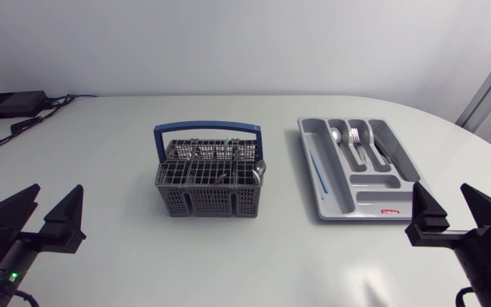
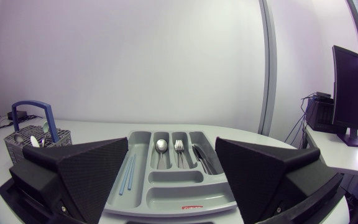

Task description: Unload the cutlery basket into the drawer organizer.

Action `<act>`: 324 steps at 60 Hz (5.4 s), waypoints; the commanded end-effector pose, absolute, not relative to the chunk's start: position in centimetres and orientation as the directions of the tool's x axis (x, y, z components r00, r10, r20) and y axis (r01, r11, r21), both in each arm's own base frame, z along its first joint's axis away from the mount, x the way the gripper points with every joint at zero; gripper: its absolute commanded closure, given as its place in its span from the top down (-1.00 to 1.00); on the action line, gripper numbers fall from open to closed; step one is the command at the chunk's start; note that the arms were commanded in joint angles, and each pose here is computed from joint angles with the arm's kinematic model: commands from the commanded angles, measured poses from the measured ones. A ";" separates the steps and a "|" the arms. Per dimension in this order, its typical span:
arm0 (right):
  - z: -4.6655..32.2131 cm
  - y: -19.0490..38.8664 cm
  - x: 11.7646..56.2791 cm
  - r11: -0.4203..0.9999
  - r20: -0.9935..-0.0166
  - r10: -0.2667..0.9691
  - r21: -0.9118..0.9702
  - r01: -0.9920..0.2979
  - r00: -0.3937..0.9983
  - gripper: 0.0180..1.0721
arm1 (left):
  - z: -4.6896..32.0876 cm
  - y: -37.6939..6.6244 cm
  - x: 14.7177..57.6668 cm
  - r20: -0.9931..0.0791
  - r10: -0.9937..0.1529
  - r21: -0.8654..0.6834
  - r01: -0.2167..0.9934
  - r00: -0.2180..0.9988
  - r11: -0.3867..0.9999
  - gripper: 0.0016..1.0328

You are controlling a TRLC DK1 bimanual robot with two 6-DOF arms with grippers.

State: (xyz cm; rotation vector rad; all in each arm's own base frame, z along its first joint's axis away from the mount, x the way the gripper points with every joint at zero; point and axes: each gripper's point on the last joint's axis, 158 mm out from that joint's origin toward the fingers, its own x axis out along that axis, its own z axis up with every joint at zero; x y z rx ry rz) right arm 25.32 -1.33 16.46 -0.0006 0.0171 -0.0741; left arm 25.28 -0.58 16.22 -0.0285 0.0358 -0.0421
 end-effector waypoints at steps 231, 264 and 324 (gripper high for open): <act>12.7 4.8 29.9 0.947 -0.604 0.095 -0.190 -0.259 0.791 0.90 | 9.2 -24.3 33.7 -0.676 0.087 0.614 0.494 0.732 0.616 -0.54; 12.6 4.9 29.7 0.944 -0.603 0.096 -0.196 -0.264 0.792 0.90 | 11.0 -24.2 33.2 -0.608 0.081 0.663 0.449 0.790 0.599 -0.81; 12.0 5.5 29.1 0.937 -0.616 0.105 -0.203 -0.285 0.781 0.90 | 12.9 -23.1 28.6 -0.621 -0.016 0.694 0.559 0.784 0.454 0.33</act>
